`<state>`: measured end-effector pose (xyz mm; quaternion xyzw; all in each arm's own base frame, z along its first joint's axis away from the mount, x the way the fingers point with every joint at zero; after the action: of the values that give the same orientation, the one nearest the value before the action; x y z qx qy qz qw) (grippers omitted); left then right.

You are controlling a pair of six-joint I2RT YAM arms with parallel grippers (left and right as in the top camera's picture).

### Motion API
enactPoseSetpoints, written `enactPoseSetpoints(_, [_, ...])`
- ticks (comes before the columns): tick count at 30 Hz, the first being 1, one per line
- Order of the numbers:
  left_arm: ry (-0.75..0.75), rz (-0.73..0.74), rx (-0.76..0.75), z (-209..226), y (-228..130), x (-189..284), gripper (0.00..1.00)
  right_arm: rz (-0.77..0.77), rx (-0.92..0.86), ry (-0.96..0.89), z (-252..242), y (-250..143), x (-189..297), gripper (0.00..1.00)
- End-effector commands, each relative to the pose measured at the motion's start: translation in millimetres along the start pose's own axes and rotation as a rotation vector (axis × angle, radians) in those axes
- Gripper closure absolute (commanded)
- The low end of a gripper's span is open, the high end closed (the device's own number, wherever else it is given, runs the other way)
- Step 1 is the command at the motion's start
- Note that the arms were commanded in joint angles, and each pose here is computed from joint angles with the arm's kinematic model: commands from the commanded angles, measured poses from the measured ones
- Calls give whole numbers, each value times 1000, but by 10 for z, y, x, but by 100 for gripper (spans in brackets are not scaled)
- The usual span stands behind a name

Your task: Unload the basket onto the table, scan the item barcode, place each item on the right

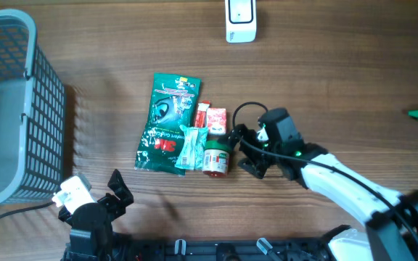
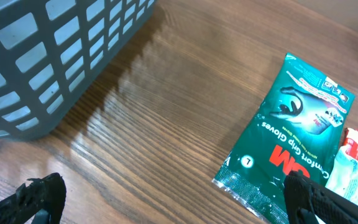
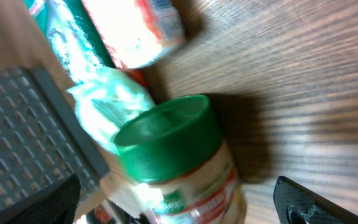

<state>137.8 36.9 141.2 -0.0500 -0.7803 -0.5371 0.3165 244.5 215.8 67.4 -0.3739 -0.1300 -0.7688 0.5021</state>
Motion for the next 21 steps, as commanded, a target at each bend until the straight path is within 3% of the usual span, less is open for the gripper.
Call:
enactPoseSetpoints(1, [13, -11, 15, 24, 5, -6, 0, -129, -216, -61, 174, 111, 418, 0])
enactPoseSetpoints(8, [13, -11, 14, 25, 6, -6, 0, 18, -661, 38, 399, -189, 701, 0])
enactPoseSetpoints(14, [13, -11, 14, 25, 6, -6, 0, 46, -897, -136, 34, -377, 484, 0])
enactPoseSetpoints(21, [13, -11, 15, 24, 5, -6, 0, 78, -850, -125, 122, -381, 172, 0])
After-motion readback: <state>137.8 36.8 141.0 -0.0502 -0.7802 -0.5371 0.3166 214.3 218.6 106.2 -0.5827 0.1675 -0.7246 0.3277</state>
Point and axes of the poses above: each gripper's point midway between its finger pads, its own x axis back along the fingers, its own z axis along the line the jaws close on, y = z × x, the point moved 2 cm from there along x, back along the fingers
